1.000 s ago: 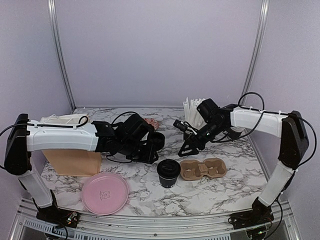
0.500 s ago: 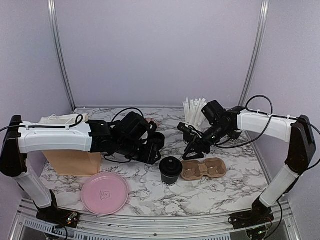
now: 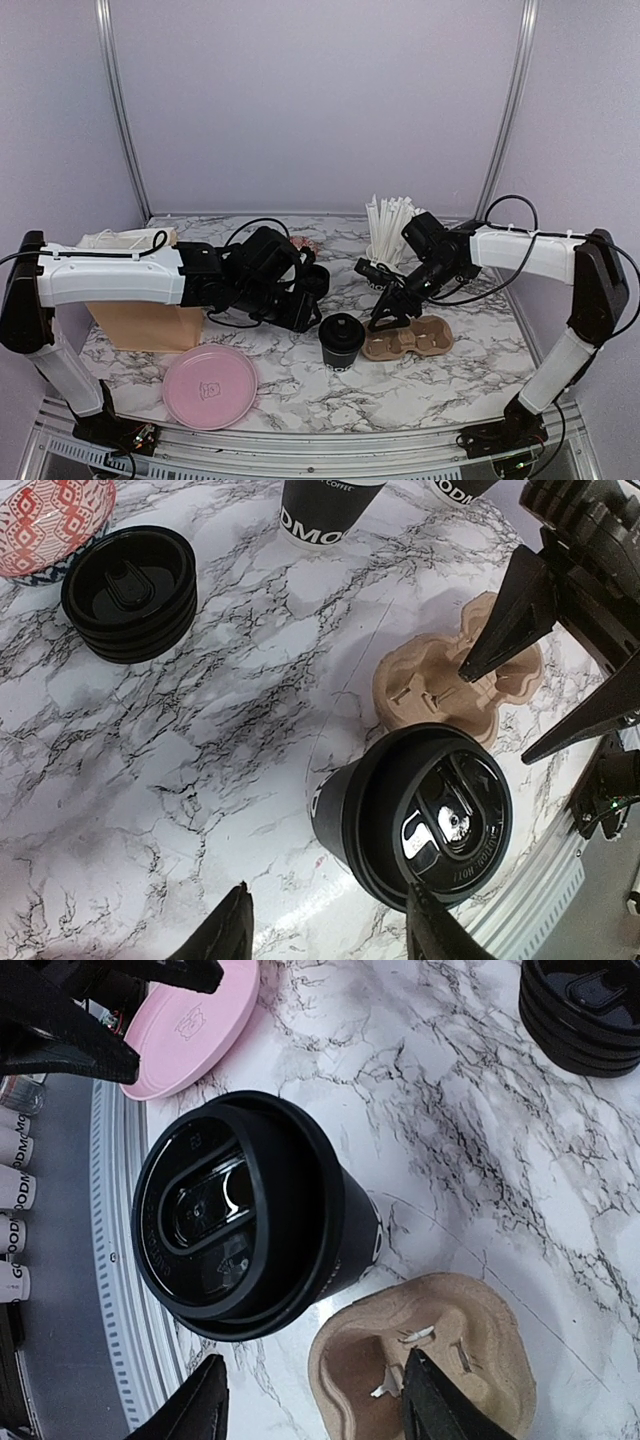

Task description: Pack the takeout coffee

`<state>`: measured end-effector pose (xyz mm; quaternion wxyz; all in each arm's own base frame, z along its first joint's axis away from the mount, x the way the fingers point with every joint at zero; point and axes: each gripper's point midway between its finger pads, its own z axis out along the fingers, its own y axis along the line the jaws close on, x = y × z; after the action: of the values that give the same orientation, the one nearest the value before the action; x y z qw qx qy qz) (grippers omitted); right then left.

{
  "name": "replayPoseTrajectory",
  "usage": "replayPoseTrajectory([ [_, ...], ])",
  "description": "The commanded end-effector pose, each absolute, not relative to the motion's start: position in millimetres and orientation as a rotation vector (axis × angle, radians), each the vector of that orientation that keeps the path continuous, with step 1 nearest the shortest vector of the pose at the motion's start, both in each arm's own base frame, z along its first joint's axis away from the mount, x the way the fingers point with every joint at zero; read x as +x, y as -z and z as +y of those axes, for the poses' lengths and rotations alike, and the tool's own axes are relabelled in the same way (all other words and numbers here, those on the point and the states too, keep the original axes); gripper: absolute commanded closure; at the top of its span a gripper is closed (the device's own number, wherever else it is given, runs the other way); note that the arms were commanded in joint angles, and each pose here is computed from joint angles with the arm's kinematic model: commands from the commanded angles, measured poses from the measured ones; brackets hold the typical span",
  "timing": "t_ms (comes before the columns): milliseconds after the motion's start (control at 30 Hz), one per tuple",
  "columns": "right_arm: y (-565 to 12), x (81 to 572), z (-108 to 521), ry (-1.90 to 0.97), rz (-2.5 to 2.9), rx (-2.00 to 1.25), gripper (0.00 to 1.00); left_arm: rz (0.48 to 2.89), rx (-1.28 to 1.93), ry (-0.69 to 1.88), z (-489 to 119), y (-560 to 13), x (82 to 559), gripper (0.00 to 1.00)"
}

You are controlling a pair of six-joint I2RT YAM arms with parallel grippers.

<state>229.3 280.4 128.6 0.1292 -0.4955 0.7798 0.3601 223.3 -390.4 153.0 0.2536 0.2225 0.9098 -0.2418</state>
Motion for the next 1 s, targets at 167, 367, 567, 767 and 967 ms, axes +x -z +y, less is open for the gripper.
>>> replayPoseTrajectory([
  [167,-145,223,287,-1.135,2.201,-1.474,0.37,2.470,0.577,0.675,-395,-152,237,0.53],
  [367,-143,215,285,-1.159,2.200,-1.489,0.33,2.481,0.589,0.733,-410,-147,240,0.57],
  [567,-138,224,293,-1.179,2.205,-1.484,0.39,2.493,0.585,0.737,-412,-142,240,0.59],
  [767,-136,232,301,-1.194,2.202,-1.482,0.41,2.509,0.580,0.745,-410,-139,236,0.60],
  [967,-128,245,304,-1.150,2.232,-1.458,0.42,2.524,0.565,0.756,-407,-137,232,0.61],
])
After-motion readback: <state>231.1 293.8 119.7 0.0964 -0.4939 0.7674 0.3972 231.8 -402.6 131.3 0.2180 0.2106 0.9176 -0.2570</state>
